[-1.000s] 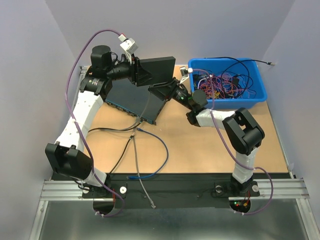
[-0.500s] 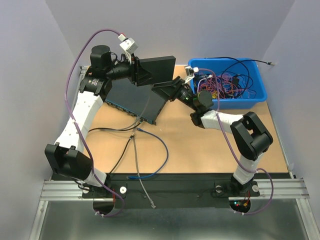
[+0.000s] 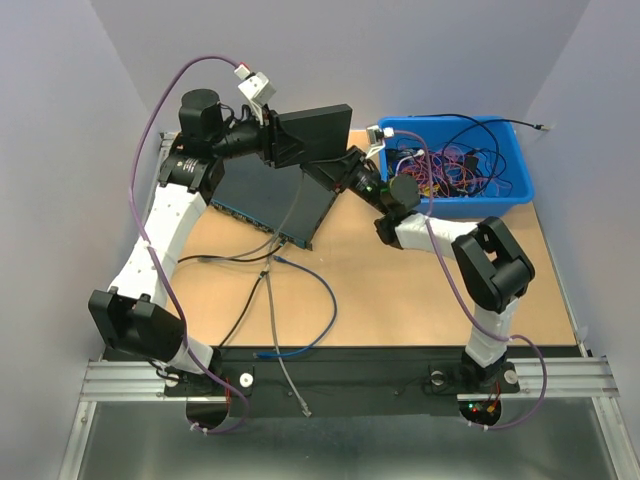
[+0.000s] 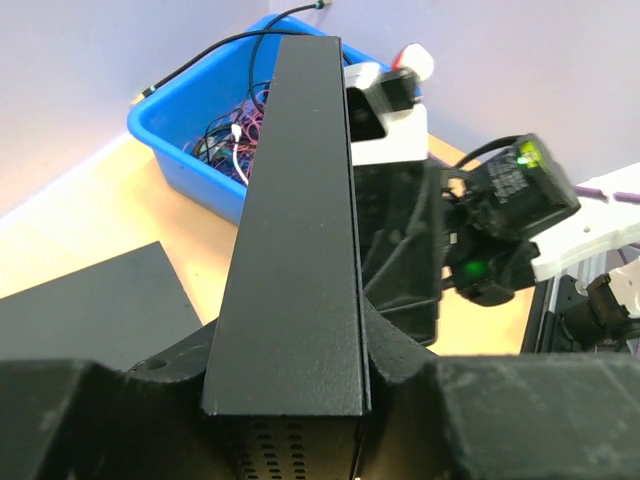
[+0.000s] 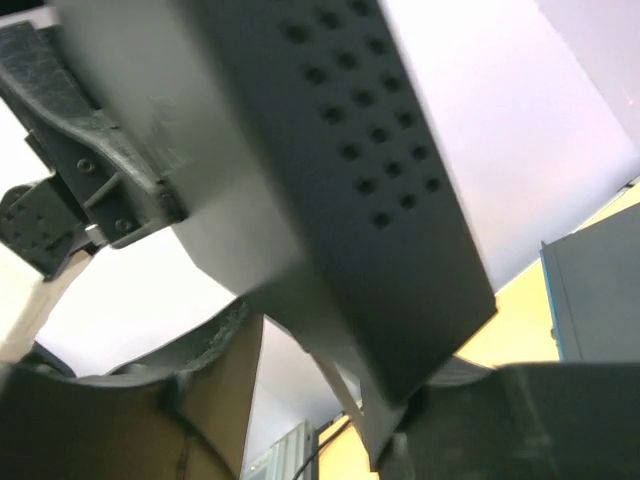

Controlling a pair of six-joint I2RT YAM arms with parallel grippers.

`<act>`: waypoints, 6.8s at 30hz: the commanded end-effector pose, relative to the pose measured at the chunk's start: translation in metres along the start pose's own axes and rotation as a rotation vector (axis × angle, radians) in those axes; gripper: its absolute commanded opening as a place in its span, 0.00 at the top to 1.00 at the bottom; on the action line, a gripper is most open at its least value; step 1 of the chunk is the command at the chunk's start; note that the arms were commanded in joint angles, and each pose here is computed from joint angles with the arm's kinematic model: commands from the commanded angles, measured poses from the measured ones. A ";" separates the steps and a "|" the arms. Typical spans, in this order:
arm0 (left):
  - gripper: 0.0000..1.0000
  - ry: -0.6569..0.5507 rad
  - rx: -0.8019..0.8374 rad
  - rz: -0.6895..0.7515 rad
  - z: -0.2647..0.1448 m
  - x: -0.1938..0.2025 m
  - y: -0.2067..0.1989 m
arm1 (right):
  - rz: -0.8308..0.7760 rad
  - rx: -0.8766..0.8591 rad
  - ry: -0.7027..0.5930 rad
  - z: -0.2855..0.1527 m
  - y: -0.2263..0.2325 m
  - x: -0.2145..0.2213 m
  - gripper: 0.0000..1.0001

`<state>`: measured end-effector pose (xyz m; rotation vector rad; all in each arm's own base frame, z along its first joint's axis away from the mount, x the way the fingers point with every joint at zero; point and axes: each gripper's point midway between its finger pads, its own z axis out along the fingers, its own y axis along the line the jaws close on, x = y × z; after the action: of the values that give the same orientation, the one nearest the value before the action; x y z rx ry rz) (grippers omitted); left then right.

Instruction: Pull the plug from the switch port

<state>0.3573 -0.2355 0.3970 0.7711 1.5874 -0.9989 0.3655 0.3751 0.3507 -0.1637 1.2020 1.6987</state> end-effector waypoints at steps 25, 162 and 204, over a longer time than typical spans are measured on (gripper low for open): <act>1.00 -0.144 0.015 0.165 -0.026 -0.067 -0.014 | -0.246 -0.268 -0.104 -0.036 0.061 -0.007 0.99; 1.00 -0.048 -0.317 0.075 -0.091 0.062 0.094 | -0.620 1.031 1.121 -0.213 -0.094 0.186 1.00; 1.00 0.395 0.219 -0.075 0.030 0.235 -0.031 | -0.771 1.856 0.251 -0.354 -0.206 -0.296 0.23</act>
<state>0.2979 -0.2636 0.1882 1.0511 1.8898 -1.0710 0.5171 -0.0930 0.2235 0.2935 2.0369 -0.4840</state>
